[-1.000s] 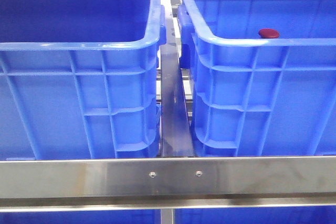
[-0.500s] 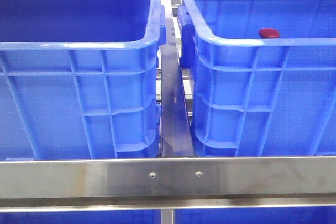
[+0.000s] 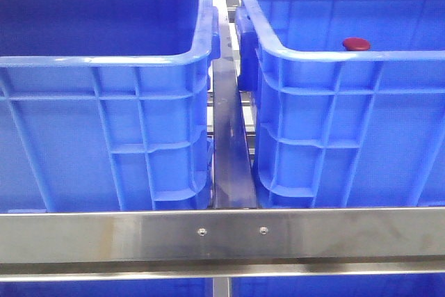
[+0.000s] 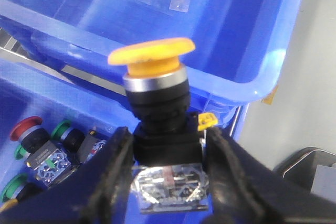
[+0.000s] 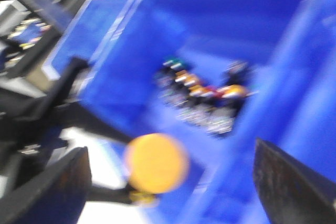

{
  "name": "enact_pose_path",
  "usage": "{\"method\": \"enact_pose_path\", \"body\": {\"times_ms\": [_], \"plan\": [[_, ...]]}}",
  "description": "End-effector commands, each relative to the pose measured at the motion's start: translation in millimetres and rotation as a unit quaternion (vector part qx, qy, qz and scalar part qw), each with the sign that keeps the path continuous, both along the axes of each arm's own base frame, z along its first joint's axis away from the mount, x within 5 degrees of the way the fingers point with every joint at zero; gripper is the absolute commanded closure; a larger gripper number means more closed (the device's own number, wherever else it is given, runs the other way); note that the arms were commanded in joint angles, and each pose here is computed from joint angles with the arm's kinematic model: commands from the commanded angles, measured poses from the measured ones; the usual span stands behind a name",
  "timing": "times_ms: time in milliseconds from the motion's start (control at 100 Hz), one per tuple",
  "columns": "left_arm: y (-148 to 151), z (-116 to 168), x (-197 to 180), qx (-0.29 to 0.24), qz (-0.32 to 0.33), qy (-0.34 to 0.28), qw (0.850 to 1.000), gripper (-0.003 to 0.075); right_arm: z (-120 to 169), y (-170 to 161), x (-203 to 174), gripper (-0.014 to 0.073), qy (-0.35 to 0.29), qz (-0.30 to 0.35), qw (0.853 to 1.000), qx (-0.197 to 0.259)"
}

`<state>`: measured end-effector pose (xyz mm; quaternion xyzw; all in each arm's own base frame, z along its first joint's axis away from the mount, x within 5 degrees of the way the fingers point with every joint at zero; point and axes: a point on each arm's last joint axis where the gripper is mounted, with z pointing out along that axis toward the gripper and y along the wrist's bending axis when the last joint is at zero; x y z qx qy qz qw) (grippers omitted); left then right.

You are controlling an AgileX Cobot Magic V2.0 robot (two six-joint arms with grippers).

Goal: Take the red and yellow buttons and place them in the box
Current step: 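Grasp the yellow button with the right gripper and open the left gripper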

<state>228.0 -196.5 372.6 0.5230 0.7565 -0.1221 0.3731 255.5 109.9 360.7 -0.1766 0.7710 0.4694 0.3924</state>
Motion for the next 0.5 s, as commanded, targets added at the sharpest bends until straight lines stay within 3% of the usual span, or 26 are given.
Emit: {"method": "enact_pose_path", "body": {"times_ms": [0, 490], "plan": [[0, 22, -5, -0.046, 0.003, -0.034, 0.998, 0.0658, 20, 7, -6, -0.0048, 0.001, 0.009, 0.999, 0.051], [0, 22, -6, -0.047, 0.003, -0.033, 0.998, 0.0658, -3, 37, 3, -0.0048, 0.081, 0.054, 0.992, 0.074]]}}
